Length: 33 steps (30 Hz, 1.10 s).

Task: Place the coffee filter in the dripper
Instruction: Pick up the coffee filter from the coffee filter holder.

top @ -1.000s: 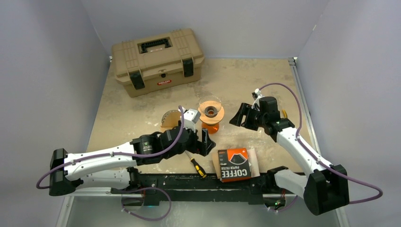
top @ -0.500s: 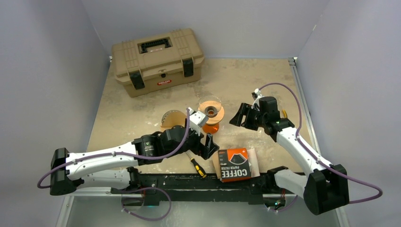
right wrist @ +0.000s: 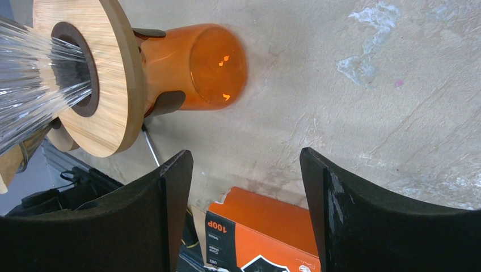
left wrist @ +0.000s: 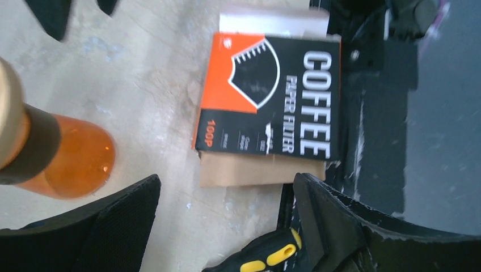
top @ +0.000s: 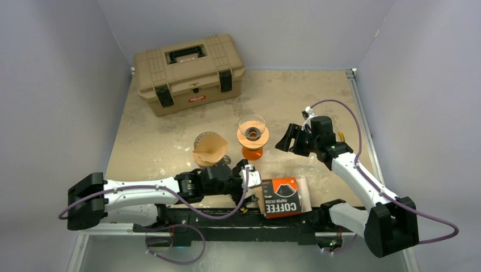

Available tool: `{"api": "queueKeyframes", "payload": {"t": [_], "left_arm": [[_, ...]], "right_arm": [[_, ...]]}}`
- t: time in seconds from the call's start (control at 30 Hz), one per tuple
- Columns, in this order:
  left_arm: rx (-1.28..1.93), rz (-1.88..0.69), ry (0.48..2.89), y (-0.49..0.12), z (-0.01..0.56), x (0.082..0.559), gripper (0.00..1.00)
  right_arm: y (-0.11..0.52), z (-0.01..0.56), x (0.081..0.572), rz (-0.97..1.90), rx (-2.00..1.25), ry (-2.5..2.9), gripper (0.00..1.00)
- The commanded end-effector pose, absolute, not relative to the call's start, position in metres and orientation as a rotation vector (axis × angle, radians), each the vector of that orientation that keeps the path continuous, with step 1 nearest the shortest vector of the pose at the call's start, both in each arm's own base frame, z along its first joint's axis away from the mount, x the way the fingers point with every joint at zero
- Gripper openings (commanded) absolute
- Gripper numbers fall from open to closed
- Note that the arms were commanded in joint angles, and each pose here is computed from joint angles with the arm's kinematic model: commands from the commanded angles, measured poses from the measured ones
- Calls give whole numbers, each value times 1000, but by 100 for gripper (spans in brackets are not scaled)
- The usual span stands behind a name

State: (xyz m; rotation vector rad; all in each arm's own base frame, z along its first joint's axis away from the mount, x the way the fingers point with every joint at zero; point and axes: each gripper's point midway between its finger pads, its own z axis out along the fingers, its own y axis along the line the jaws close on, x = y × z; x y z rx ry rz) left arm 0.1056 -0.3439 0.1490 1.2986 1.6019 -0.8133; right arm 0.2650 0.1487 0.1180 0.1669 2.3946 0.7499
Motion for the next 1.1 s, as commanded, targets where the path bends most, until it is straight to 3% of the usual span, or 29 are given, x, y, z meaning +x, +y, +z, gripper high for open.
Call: {"api": "queueKeyframes", "payload": {"t": [0.0, 0.27, 0.6, 1.07], "left_arm": [[1414, -779, 1424, -354, 133, 105, 87], [1434, -716, 1305, -348, 111, 99, 85], [1588, -389, 1122, -341, 83, 98, 83], [1579, -312, 1016, -359, 74, 88, 65]], "right_arm": [[147, 120, 272, 733, 147, 2365, 73], [145, 117, 272, 723, 149, 2367, 72], [145, 114, 273, 723, 144, 2374, 73], [146, 117, 274, 736, 142, 2364, 73]]}}
